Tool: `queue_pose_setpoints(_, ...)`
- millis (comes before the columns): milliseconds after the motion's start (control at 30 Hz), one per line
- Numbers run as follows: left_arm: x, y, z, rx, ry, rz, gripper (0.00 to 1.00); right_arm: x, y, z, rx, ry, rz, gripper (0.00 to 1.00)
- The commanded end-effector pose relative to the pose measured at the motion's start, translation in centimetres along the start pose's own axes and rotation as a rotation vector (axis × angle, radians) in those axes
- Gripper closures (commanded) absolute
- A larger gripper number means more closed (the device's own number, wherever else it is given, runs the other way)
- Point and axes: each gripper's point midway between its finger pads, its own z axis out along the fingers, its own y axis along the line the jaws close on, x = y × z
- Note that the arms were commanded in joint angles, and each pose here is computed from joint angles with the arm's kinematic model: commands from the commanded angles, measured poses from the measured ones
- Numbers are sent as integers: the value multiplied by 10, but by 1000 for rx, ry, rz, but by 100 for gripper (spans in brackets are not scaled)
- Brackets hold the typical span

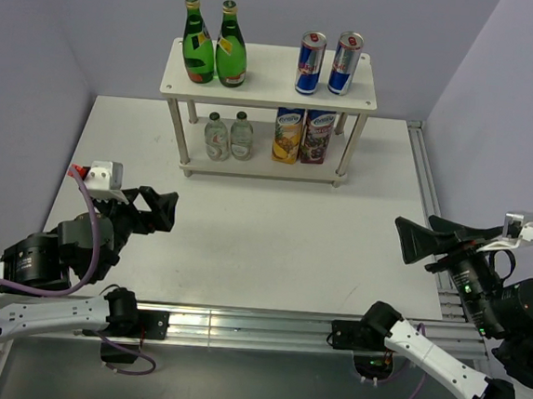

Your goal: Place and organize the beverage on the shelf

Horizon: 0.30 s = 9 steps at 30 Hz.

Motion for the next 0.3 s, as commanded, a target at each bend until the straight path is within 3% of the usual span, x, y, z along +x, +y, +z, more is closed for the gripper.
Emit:
queue_pose_setpoints(0, 0, 1, -1, 6, -4, 11, 3, -4, -2, -2, -4, -23, -12, 0)
queue_pose_setpoints(267, 2, 0, 1, 0, 2, 21, 4, 2, -5, 6, 38, 7, -28, 0)
